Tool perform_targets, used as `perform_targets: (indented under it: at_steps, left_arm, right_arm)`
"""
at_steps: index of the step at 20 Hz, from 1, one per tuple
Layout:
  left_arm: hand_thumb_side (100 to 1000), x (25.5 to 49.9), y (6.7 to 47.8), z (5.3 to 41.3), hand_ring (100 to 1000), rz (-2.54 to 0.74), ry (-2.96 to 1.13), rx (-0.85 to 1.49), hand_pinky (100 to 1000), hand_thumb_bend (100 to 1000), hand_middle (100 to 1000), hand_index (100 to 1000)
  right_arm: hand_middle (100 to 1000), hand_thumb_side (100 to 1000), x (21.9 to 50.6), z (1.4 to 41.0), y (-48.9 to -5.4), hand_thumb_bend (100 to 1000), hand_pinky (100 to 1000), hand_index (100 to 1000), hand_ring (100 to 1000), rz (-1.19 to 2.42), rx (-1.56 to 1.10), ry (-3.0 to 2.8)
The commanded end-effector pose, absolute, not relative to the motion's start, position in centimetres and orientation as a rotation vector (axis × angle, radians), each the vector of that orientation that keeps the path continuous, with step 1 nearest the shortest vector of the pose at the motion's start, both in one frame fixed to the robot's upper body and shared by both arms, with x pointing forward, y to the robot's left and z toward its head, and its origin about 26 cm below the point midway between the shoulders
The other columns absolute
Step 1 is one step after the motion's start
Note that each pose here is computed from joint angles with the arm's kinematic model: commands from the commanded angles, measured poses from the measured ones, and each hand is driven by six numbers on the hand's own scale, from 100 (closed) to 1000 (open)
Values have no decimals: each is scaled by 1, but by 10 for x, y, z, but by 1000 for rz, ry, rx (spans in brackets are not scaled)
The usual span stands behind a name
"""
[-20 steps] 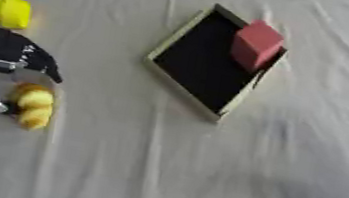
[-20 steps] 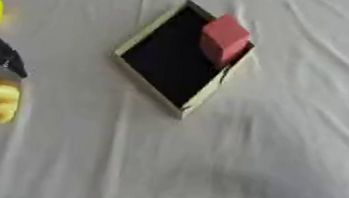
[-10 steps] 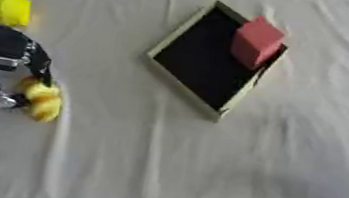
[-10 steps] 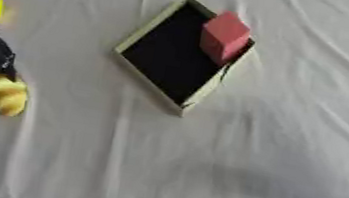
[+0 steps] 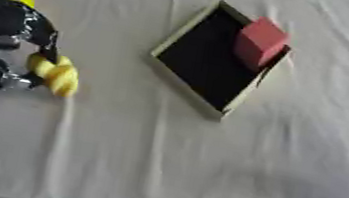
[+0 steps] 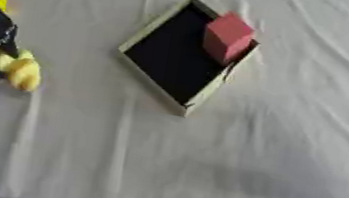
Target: Pick up objects on the table and place them in the box.
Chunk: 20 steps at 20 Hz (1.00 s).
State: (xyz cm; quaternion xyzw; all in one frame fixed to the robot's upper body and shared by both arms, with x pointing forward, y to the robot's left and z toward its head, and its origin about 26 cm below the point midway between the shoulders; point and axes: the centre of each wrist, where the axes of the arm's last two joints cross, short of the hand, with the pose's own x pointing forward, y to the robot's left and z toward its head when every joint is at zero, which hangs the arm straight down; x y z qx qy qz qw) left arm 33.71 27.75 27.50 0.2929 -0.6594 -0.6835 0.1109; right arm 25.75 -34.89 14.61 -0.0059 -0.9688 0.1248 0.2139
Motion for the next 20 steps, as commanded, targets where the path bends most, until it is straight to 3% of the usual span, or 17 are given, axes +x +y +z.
perform_targets:
  at_steps: [1, 9, 20]
  left_arm:
    - [100, 325, 250, 301, 548, -2005, -2062, 870, 631, 220, 461, 531]
    - [100, 330, 174, 320, 539, -2022, -2272, 725, 626, 201, 458, 531]
    - [100, 383, 85, 284, 533, -2041, -2234, 618, 618, 148, 466, 549]
  right_arm:
    - [670, 470, 255, 154, -351, 100, 1000, 785, 870, 382, -27, -2710]
    - [668, 470, 253, 151, -352, 100, 1000, 784, 869, 376, -38, -2702]
    - [665, 470, 254, 151, -350, 100, 1000, 783, 868, 371, -25, -2710]
